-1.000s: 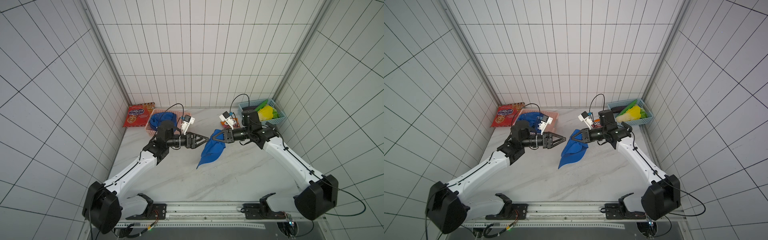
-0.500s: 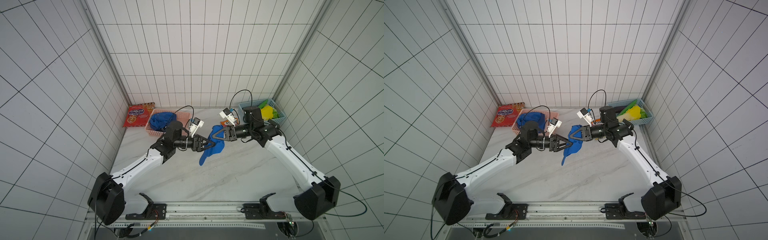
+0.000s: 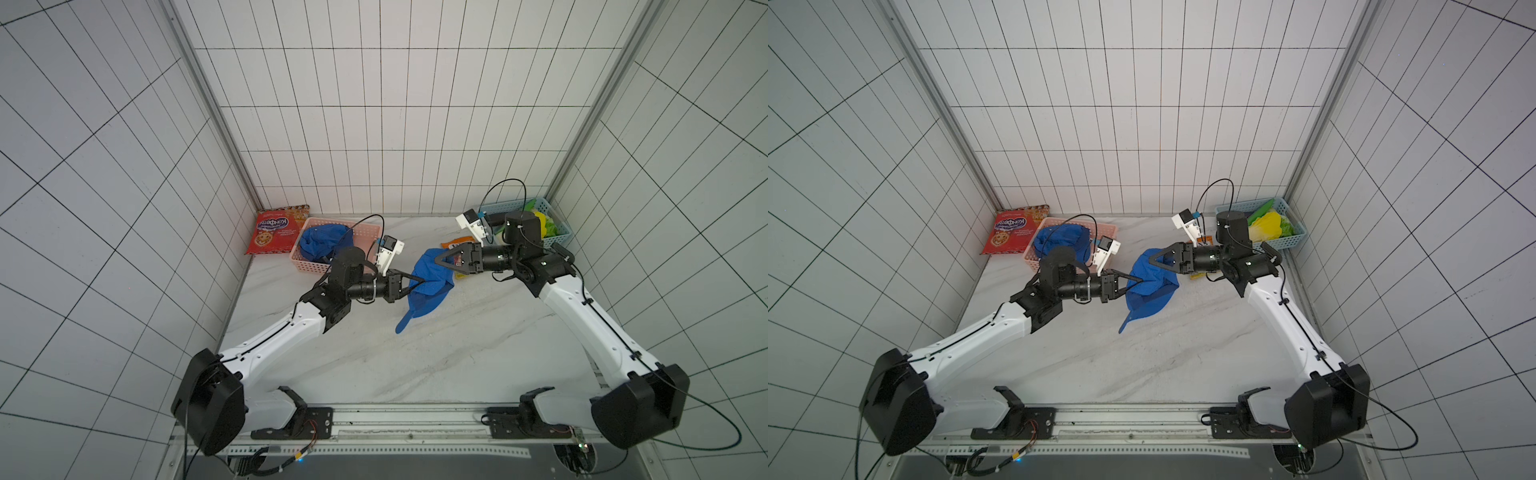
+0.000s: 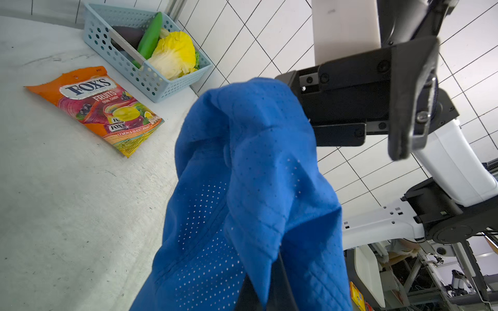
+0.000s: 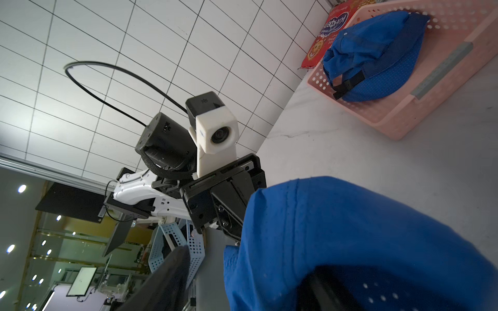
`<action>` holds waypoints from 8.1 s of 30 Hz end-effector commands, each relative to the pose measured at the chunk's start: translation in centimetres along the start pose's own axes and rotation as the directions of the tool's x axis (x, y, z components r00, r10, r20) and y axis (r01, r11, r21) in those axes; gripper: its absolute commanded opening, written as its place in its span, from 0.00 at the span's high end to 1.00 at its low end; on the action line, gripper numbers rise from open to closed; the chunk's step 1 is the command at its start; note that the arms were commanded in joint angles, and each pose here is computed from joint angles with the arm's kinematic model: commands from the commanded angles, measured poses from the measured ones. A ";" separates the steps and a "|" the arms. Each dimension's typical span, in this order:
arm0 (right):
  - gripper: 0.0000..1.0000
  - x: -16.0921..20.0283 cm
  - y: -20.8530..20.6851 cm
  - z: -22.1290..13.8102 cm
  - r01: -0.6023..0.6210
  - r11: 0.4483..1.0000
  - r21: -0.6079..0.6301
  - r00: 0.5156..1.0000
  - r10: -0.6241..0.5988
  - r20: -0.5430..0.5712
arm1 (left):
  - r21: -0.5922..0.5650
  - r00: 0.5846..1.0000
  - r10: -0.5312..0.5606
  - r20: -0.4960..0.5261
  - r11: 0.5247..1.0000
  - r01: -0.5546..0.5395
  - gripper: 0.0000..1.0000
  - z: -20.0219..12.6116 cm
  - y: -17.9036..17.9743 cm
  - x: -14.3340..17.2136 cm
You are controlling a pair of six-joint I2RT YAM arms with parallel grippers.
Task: Turn the baseball cap inside out
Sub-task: Turn over the baseball cap, then place the baseball cap at the center of the board.
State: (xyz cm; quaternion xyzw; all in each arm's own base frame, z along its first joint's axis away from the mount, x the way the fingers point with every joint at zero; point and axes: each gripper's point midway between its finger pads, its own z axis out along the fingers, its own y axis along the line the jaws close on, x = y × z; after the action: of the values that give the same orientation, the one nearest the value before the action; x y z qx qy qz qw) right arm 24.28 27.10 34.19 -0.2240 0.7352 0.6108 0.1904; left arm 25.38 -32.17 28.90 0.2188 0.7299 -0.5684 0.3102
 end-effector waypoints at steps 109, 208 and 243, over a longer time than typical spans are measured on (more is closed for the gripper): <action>1.00 -10.1 1.1 1.1 -0.391 0.910 -0.141 0.669 0.386 0.635 | -0.657 0.860 0.474 0.187 0.711 -0.249 0.01 -4.8 7.4 -1.1; 1.00 -1.9 -3.2 1.4 -0.210 0.976 0.052 0.950 0.192 0.245 | -0.465 0.422 0.727 -0.542 0.159 -0.871 0.17 -5.8 5.6 5.7; 1.00 -3.4 1.5 0.7 0.290 0.953 0.089 0.911 -0.304 0.280 | 0.236 0.874 -0.479 0.086 0.862 0.449 0.19 -3.6 0.6 -6.2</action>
State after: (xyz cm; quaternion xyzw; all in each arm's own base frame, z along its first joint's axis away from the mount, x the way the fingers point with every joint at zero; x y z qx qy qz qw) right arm 27.58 28.34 36.94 -0.2152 0.6817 0.5811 0.3890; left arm 27.94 -29.34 29.95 0.0254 0.7106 -0.6918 0.1256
